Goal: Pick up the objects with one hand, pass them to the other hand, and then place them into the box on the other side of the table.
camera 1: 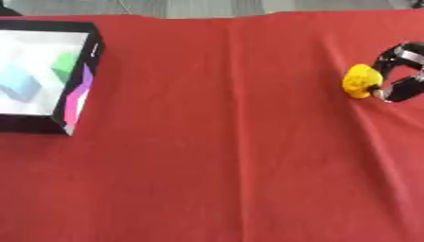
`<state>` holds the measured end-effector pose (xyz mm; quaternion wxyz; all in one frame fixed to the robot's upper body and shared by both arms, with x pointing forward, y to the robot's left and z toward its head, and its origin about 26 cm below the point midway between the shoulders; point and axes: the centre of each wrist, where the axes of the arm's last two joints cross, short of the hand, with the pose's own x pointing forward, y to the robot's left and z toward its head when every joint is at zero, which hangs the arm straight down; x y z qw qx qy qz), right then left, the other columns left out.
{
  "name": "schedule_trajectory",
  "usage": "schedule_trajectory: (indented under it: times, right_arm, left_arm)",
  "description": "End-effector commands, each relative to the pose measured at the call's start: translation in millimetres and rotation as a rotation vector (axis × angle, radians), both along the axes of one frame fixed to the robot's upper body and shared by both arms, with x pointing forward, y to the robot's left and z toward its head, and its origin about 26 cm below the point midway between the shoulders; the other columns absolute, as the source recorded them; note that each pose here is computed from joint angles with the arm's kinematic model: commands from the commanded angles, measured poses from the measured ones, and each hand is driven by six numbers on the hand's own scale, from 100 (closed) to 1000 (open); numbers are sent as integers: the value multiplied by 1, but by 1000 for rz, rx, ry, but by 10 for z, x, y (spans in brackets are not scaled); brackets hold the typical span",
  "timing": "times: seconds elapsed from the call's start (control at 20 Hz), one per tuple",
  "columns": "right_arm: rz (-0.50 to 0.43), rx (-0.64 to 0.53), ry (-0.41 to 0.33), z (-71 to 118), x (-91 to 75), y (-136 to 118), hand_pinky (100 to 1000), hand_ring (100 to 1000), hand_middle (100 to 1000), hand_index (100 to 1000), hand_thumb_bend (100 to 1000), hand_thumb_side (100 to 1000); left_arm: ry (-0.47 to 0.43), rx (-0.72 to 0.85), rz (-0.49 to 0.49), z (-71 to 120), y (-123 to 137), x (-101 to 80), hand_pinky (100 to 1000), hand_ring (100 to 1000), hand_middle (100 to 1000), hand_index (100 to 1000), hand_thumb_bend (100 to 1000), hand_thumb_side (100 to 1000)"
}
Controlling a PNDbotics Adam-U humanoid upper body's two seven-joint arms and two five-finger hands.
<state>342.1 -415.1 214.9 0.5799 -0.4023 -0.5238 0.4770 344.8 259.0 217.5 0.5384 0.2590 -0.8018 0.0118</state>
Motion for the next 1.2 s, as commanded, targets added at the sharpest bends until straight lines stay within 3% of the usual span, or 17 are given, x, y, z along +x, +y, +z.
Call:
schedule_trajectory:
  times: [0.05, 0.25, 0.55, 1.1, 1.15, 1.2]
  right_arm:
    - [9, -23, -53, 215, -41, 1, 876, 682, 404, 467, 209, 100]
    - [38, -12, -73, 305, -86, 71, 870, 676, 401, 471, 198, 100]
    - [97, 77, -166, 438, -216, 296, 866, 657, 392, 483, 154, 100]
    - [191, 319, -260, 329, -536, 870, 824, 635, 373, 491, 100, 100]
    - [196, 338, -259, 301, -551, 914, 819, 631, 371, 492, 388, 100]
    - [201, 360, -258, 267, -555, 952, 817, 629, 369, 492, 100, 100]
  left_arm:
    - [-23, 12, 13, 69, 48, -13, 838, 685, 720, 793, 100, 859]
    - [-15, 16, 17, 52, 70, -14, 838, 685, 719, 793, 100, 858]
    - [-14, 30, 26, 60, 107, -20, 841, 686, 719, 794, 100, 849]
    - [-8, 67, 41, 102, 168, -23, 839, 686, 718, 794, 100, 836]
    - [-8, 72, 41, 110, 170, -22, 838, 686, 718, 794, 100, 836]
    - [-8, 79, 41, 118, 173, -21, 838, 686, 718, 794, 100, 833]
